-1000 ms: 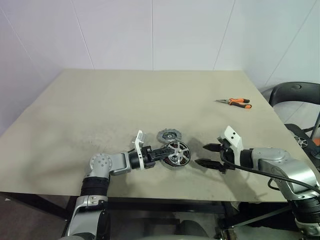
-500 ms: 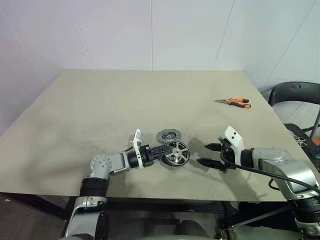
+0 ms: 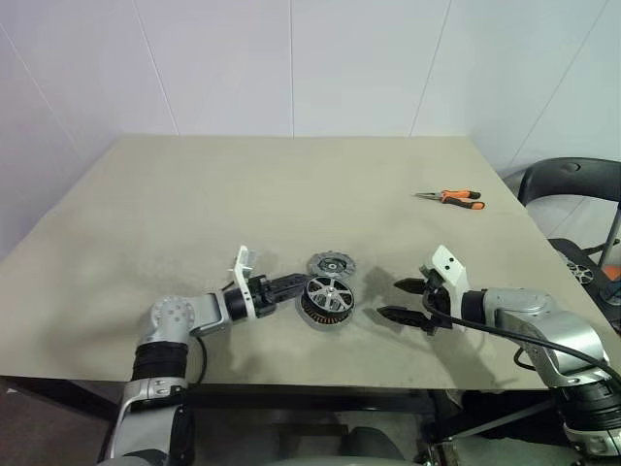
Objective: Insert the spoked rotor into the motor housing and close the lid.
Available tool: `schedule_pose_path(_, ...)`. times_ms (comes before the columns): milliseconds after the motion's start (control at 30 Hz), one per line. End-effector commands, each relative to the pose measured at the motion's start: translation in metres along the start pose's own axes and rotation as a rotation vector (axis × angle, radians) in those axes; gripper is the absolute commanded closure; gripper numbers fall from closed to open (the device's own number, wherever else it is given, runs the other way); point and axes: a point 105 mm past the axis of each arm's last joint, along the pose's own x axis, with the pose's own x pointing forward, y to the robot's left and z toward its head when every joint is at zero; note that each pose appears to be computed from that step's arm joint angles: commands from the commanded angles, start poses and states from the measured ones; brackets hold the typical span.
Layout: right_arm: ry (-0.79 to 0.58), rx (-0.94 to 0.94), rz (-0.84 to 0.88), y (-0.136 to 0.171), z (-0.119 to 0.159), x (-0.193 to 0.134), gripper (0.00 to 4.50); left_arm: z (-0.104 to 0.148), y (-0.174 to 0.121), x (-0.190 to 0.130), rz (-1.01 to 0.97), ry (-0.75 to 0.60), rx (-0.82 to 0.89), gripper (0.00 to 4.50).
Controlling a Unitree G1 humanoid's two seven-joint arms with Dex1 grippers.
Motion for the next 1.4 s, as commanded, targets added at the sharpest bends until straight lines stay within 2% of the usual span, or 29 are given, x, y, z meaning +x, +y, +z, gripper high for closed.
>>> schedule_pose_path(33,-0.038,-0.038,0.004,0.002,0.012,0.002,0.38,0.029,-0.011,-0.016,-0.024,-0.094,0.052,2.13)
schedule_pose_path(167,-0.038,-0.036,0.008,0.003,0.011,0.004,0.38,0.048,-0.007,-0.037,0.023,-0.164,0.073,2.13)
schedule_pose_path(300,-0.046,-0.031,0.011,0.003,0.013,0.005,0.38,0.058,-0.003,-0.054,0.071,-0.198,0.084,2.13)
schedule_pose_path(400,-0.149,0.023,0.04,0.004,0.039,0.001,0.38,0.068,-0.012,-0.064,0.088,-0.231,0.132,2.13)
schedule_pose_path(467,-0.198,0.024,0.063,0.005,0.055,-0.001,0.38,0.071,-0.019,-0.067,0.116,-0.225,0.206,2.13)
schedule_pose_path(500,-0.205,0.001,0.069,0.006,0.062,0.001,0.38,0.071,-0.022,-0.066,0.161,-0.2,0.295,2.13)
schedule_pose_path(600,-0.206,-0.085,0.108,0.016,0.072,0.01,1.0,0.066,-0.034,-0.062,0.236,-0.145,0.602,2.09)
schedule_pose_path(767,-0.157,-0.084,0.174,0.028,0.062,0.024,2.7,0.06,-0.069,-0.067,0.093,-0.179,0.799,2.09)
schedule_pose_path(800,-0.142,-0.088,0.179,0.029,0.06,0.026,2.7,0.058,-0.069,-0.068,0.09,-0.168,0.821,2.09)
schedule_pose_path(967,-0.11,-0.155,0.148,0.022,0.056,0.043,2.7,0.034,-0.061,-0.073,0.076,-0.001,0.935,2.09)
schedule_pose_path(1133,-0.141,-0.248,0.144,0.027,0.069,0.06,2.7,0.016,-0.062,-0.079,-0.005,0.128,0.9,2.09)
schedule_pose_path(1267,-0.185,-0.238,0.238,0.042,0.083,0.063,2.7,0.002,-0.059,-0.082,-0.041,0.228,0.905,2.09)
schedule_pose_path(1333,-0.166,-0.209,0.312,0.051,0.08,0.061,2.7,-0.011,-0.059,-0.083,-0.08,0.303,0.924,2.09)
schedule_pose_path(1400,-0.137,-0.172,0.374,0.058,0.073,0.058,3.3,-0.022,-0.055,-0.086,-0.106,0.373,0.939,2.09)
